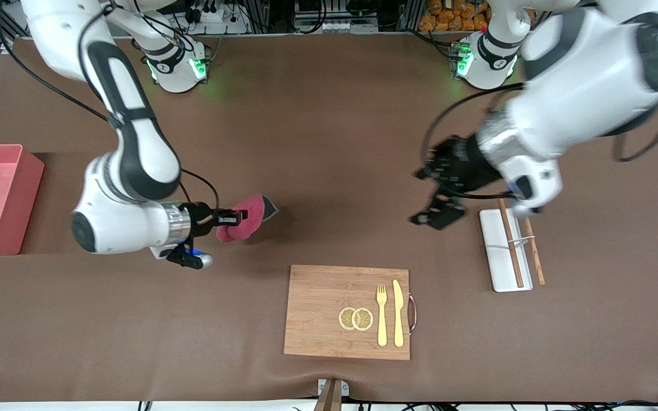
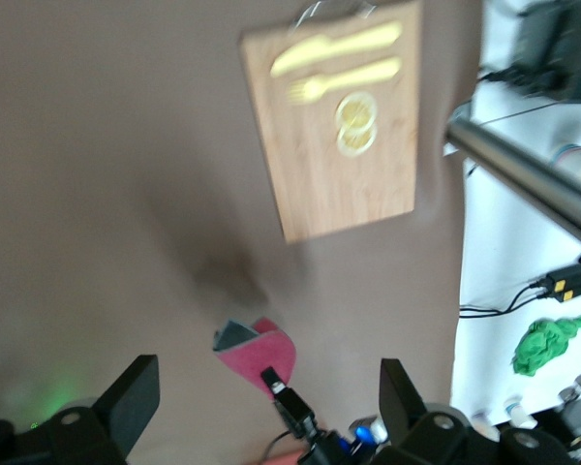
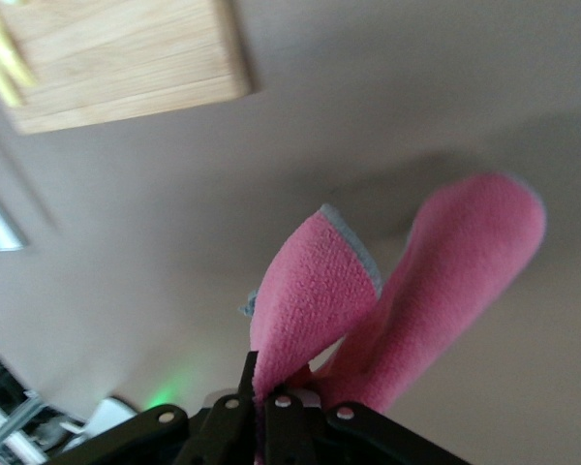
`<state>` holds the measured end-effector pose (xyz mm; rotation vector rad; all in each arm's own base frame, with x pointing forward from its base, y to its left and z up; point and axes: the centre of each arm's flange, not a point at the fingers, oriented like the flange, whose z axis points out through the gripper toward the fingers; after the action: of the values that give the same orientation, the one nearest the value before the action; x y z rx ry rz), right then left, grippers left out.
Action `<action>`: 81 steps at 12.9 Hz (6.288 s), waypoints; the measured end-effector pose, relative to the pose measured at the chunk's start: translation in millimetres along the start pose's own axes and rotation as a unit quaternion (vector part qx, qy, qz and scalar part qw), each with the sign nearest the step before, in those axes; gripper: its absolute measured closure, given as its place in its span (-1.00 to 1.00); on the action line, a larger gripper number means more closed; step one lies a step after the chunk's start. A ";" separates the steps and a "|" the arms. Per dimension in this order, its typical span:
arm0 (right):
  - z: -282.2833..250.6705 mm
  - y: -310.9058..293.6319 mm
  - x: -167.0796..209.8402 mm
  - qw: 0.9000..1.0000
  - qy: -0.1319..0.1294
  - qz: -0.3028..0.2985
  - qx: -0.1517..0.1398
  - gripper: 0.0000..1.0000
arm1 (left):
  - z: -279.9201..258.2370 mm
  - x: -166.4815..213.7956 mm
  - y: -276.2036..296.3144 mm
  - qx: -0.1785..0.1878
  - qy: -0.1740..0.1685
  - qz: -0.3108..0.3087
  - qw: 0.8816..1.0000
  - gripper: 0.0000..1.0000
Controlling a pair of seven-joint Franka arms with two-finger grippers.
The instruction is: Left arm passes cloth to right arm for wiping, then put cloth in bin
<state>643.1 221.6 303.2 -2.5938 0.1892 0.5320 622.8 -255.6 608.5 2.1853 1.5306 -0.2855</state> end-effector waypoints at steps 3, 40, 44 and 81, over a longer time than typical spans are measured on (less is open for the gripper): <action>24.8 62.5 43.0 0.998 0.029 -0.038 -0.042 0.96 | -42.7 80.9 -18.0 0.046 0.034 0.132 0.990 -1.00; -90.1 248.2 46.7 0.957 -0.020 -0.242 -0.156 0.96 | -131.4 168.0 -116.5 0.235 0.123 0.479 0.837 -1.00; -37.6 113.4 36.3 0.977 -0.003 -0.180 -0.112 0.96 | -128.3 161.5 -113.9 0.233 0.123 0.486 0.833 -1.00; -387.7 355.9 -104.7 0.924 0.074 -0.251 -0.278 -1.00 | -138.6 175.9 -120.2 0.212 0.112 0.470 0.849 -1.00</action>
<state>597.3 -273.4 505.3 -3.0589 -0.6583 0.2138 562.6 -9.3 627.0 3.1023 0.3191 -0.0302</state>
